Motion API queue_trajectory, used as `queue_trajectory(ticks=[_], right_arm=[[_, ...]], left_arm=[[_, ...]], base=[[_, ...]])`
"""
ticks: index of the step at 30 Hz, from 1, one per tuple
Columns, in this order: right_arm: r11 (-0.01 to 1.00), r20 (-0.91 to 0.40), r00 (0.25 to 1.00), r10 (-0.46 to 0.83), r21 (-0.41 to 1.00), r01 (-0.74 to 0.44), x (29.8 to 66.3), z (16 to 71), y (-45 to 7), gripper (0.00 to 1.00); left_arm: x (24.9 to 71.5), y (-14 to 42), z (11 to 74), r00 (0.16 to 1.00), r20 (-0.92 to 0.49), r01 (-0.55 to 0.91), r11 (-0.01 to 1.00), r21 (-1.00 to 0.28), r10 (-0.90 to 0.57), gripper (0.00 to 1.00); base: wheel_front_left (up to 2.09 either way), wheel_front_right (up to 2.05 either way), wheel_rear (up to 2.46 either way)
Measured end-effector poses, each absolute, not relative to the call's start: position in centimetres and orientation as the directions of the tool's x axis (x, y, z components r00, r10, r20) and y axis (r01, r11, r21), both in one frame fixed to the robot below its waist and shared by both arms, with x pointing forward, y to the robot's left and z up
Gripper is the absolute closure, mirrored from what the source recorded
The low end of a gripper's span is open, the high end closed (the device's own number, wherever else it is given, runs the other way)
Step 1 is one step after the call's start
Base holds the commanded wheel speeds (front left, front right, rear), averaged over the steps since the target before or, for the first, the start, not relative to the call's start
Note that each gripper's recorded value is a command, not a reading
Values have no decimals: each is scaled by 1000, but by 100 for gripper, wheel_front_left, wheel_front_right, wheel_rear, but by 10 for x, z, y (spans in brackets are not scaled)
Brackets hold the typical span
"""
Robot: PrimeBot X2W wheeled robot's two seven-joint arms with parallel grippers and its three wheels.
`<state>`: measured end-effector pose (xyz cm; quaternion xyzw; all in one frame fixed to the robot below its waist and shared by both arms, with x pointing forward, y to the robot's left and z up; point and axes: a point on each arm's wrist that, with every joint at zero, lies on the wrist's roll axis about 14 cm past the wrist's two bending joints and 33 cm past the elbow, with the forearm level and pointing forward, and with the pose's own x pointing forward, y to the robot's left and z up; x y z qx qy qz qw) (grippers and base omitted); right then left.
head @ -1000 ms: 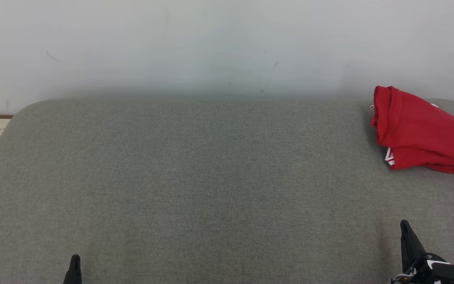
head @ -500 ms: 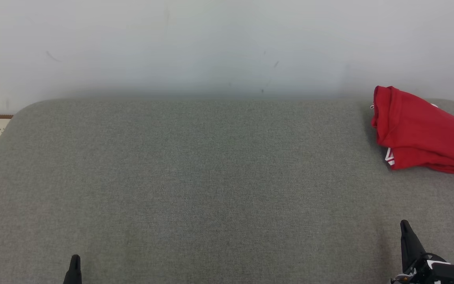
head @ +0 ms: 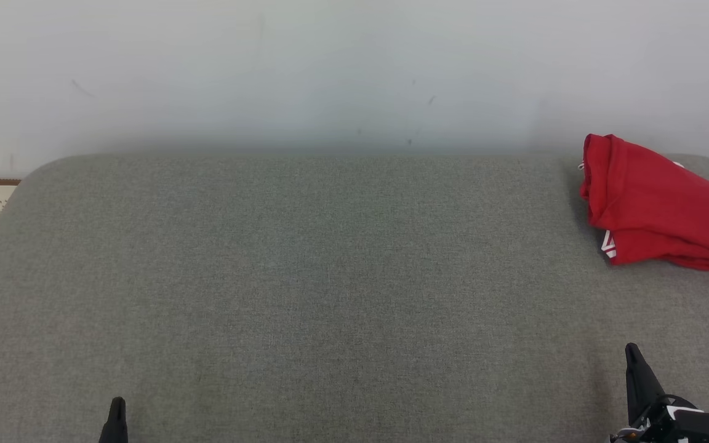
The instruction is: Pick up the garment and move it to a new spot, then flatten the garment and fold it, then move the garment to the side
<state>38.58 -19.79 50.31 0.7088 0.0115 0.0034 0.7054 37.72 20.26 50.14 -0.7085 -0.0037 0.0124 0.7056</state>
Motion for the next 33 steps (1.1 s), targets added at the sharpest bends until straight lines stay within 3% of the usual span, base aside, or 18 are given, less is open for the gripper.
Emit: queue_trajectory(ticks=[33], right_arm=[[-5,-11,1000,22,1000,11,386,503,-198,100]], left_arm=[[377,203,501,1000,-12,-12,-4,-1000,23,100]], base=[[0,0,0]])
